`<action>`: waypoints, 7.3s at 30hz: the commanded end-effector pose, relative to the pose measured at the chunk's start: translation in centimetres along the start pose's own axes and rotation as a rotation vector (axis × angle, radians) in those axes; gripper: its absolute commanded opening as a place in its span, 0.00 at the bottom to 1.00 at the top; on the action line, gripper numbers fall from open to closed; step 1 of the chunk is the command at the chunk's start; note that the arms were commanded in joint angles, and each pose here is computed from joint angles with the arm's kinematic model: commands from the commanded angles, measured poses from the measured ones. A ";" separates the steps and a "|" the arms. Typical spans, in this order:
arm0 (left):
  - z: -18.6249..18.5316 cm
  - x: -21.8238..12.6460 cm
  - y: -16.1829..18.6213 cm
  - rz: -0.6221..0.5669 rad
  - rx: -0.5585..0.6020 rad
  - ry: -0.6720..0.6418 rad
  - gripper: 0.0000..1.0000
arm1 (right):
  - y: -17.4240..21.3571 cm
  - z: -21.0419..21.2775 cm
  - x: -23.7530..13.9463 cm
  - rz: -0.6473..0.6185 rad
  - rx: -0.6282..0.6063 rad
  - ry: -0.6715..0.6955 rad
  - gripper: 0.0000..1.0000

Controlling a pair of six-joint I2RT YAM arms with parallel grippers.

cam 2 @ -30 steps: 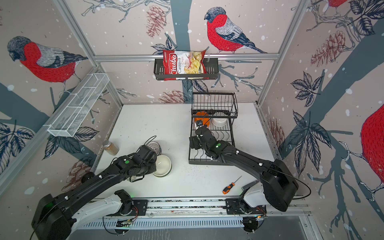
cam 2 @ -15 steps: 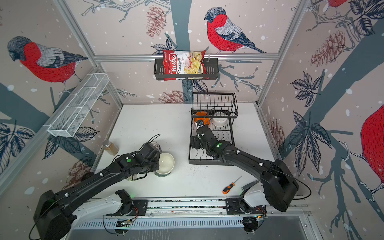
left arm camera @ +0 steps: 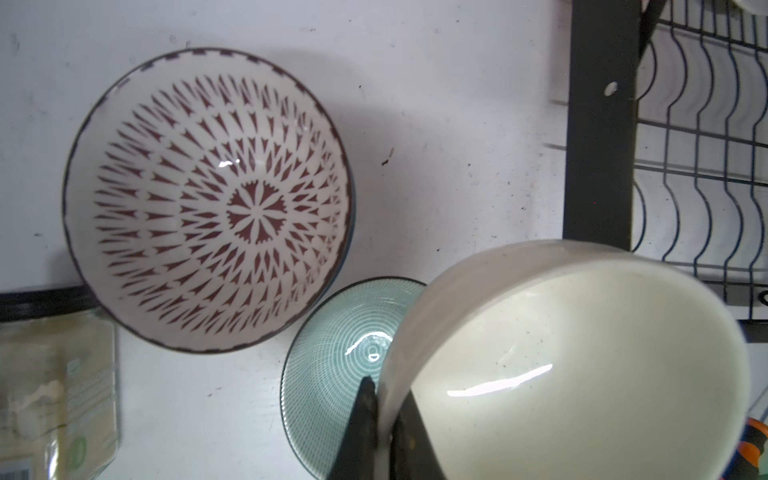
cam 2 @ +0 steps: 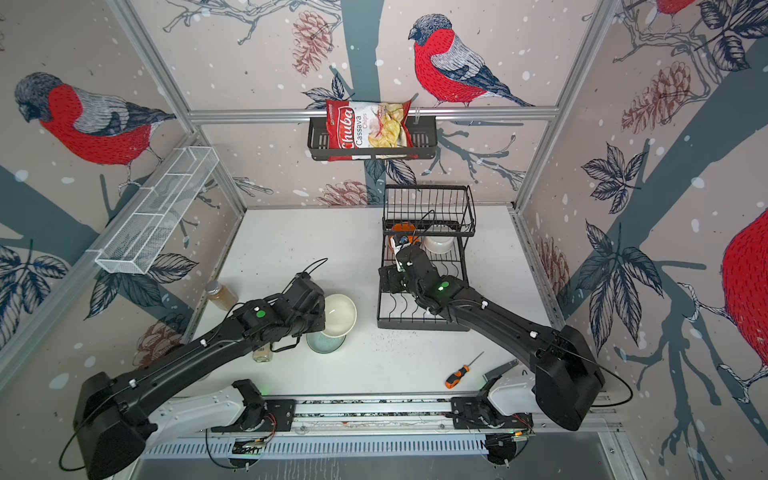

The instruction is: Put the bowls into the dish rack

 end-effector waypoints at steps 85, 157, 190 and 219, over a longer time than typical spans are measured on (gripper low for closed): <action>-13.0 6.1 -8.8 -0.177 0.238 0.279 0.00 | 0.6 -0.9 2.5 0.214 0.019 0.252 0.26; -7.6 3.9 -7.6 -0.347 0.143 0.219 0.97 | 3.0 -5.8 2.6 0.263 -0.154 1.019 0.00; -6.1 4.0 -7.4 -0.353 0.122 0.213 0.97 | 3.3 -10.1 2.5 0.258 -0.138 1.203 0.00; -5.9 4.4 -7.5 -0.342 0.123 0.200 0.97 | 4.8 -11.1 4.6 0.166 -0.035 1.212 0.00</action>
Point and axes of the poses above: each gripper's point midway between its finger pads, its own x axis out along the fingers, its own z axis along the line the jaws close on, y = z × x, the point moved 10 cm from there along -x, back along the fingers, and after that the axes turned 2 degrees about -x, right-handed, at the moved point
